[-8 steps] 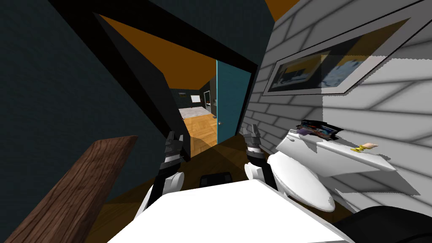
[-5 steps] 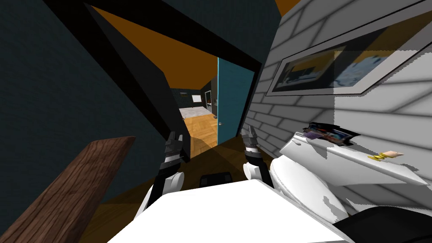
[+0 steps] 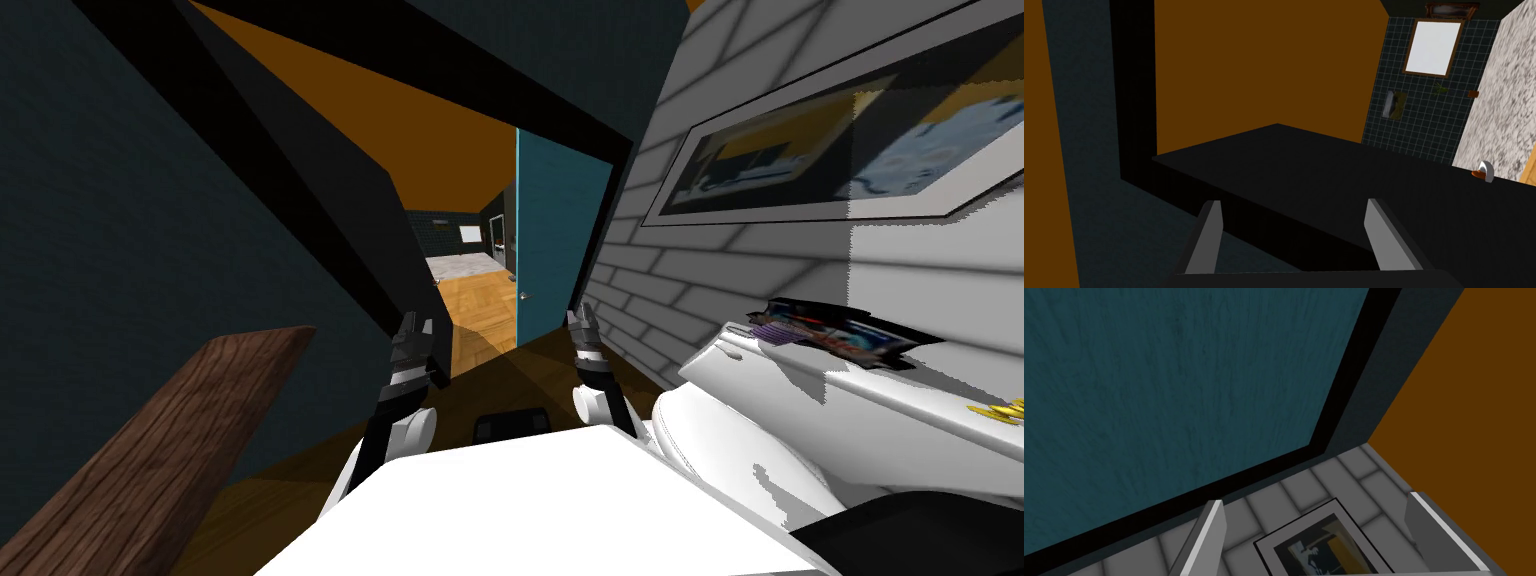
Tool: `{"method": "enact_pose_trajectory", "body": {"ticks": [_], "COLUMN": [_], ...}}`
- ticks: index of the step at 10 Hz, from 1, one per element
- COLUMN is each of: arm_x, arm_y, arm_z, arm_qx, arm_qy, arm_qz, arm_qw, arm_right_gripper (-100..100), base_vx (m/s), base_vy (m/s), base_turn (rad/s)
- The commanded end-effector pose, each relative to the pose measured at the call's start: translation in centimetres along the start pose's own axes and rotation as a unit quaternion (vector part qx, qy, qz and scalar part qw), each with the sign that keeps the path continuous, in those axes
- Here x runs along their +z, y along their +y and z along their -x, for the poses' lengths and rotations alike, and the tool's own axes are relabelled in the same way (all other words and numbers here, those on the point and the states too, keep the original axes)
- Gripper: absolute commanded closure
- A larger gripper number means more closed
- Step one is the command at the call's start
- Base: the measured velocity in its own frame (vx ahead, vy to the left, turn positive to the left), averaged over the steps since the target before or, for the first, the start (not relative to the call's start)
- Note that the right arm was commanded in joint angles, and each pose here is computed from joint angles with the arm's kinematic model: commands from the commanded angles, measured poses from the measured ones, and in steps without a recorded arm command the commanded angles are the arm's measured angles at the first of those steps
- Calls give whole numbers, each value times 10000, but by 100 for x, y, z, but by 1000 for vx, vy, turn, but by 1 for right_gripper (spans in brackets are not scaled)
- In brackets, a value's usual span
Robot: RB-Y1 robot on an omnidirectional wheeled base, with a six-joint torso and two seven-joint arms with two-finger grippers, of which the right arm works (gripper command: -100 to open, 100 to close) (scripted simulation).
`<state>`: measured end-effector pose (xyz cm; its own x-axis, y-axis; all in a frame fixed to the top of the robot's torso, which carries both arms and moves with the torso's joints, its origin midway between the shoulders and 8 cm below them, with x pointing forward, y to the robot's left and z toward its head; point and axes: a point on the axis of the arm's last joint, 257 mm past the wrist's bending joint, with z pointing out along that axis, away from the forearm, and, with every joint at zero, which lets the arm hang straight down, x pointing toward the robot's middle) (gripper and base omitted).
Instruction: Push the door open
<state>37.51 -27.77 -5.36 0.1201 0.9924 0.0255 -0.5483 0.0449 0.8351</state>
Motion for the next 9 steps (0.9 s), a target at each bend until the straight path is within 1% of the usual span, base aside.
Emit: {"method": "enact_pose_trajectory", "body": {"ticks": [1, 4, 6, 7, 8, 9], "arm_x": [-32, -110, -147, -172, -205, -216], "arm_y": [-157, -501, -682, -735, -849, -918], "arm_z": [-35, -78, -113, -110, -127, -148], "arm_qx": [-5, -16, -19, -22, -26, -25], "arm_qy": [37, 102, 150, 148, 172, 196], "arm_qz": [-99, -372, -498, -558, -650, -690], "arm_qw": [9999, 9993, 9986, 9983, 9977, 9974], "arm_right_gripper": [-100, -100, -100, -100, -100, -100], "base_vx": [83, 98, 91, 53, 46, 59], "base_vy": [-61, -67, -79, -56, -44, -61], "base_turn": [81, 91, 91, 36, 67, 109]}}
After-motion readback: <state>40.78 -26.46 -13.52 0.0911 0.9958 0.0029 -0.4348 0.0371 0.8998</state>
